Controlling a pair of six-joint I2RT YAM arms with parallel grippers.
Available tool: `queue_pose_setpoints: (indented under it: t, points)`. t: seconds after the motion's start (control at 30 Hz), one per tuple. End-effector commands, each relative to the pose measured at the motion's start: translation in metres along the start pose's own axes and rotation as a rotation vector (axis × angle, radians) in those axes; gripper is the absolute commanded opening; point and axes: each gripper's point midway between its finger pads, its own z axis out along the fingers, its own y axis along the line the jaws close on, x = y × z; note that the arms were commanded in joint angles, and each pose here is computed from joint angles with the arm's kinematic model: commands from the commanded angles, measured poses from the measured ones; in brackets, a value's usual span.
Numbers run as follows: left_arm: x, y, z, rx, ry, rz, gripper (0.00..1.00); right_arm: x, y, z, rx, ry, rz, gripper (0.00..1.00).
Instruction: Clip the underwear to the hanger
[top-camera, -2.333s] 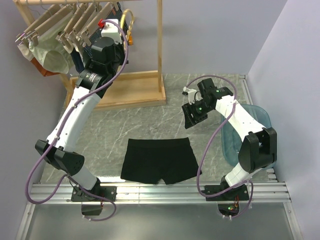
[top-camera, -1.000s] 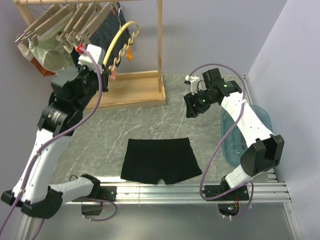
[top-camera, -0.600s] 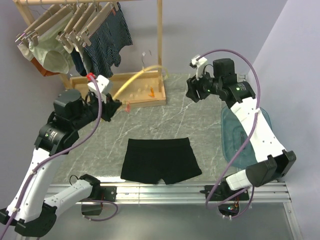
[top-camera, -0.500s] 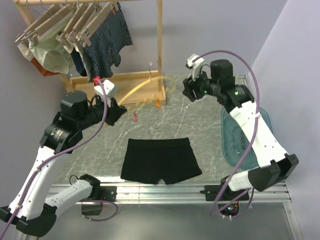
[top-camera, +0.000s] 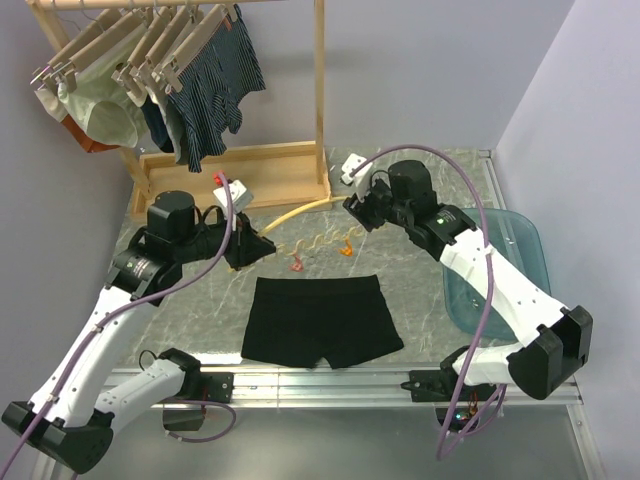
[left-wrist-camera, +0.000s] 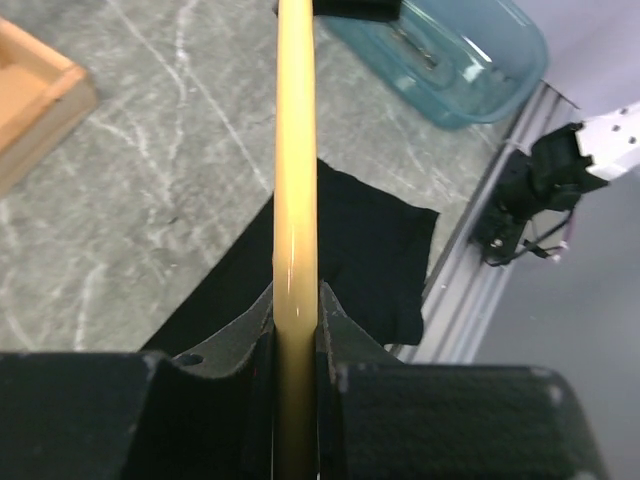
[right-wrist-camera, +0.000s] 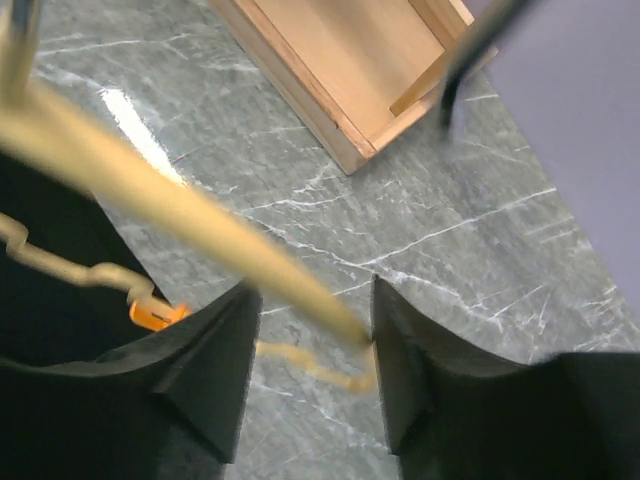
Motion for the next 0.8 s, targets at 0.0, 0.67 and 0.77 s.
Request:
queue_pose_setpoints:
  t: [0.0, 0.67, 0.77]
  points:
    - [-0.025, -0.022, 0.003, 0.132, -0.097, 0.042, 0.00, -0.032, -0.012, -0.005, 0.061, -0.118, -0.053, 0.53]
    - [0.062, 0.064, 0.046, -0.060, 0.082, -0.081, 0.00, 0.059, 0.038, 0.045, -0.094, 0.174, -0.013, 0.00]
    - [0.073, 0.080, 0.047, -0.080, 0.108, -0.111, 0.00, 0.066, 0.039, 0.060, -0.100, 0.202, -0.015, 0.00]
